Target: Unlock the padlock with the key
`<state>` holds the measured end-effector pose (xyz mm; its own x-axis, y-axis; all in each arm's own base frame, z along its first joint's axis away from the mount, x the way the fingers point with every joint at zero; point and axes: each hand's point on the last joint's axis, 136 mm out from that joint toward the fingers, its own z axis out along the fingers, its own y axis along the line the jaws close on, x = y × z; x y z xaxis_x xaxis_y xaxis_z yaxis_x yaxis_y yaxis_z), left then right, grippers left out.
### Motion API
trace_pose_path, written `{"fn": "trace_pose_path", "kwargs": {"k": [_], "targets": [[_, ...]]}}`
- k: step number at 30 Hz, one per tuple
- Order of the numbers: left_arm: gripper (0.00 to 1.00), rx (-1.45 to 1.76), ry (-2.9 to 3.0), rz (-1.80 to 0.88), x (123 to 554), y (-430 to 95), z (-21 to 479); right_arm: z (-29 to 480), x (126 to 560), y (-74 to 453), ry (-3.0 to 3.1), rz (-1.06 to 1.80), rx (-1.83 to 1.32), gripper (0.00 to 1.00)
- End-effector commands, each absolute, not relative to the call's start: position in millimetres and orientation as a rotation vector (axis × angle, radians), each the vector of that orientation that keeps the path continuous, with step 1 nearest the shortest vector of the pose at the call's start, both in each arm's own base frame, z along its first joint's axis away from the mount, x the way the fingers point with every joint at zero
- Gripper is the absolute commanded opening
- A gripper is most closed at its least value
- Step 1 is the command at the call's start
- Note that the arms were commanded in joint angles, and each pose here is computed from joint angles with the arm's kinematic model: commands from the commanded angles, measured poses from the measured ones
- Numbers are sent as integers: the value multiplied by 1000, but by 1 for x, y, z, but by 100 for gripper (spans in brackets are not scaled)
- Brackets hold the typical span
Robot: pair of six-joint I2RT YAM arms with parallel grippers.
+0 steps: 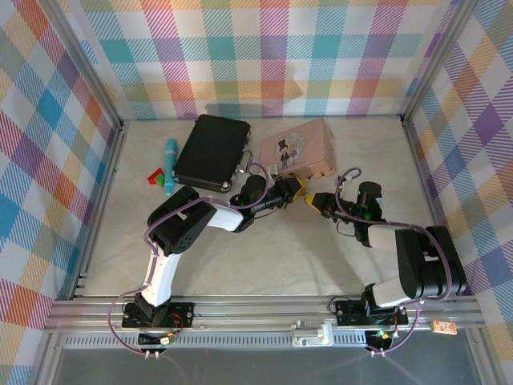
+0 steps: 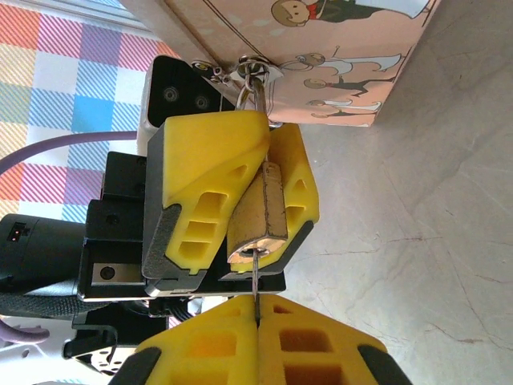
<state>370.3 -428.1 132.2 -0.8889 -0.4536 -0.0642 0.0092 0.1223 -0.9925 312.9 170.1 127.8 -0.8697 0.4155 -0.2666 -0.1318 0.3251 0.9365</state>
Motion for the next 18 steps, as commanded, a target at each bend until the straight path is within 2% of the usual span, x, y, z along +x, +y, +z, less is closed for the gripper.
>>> {"fn": "trace_pose_path", "kwargs": {"k": [1,18], "targets": [[0,-407,2075,-1900,354,-441,136,139,328,167,2085,1521,223,0],[0,-386,2034,-1961,343,-447,155,110,356,148,2133,1401,514,0]]}}
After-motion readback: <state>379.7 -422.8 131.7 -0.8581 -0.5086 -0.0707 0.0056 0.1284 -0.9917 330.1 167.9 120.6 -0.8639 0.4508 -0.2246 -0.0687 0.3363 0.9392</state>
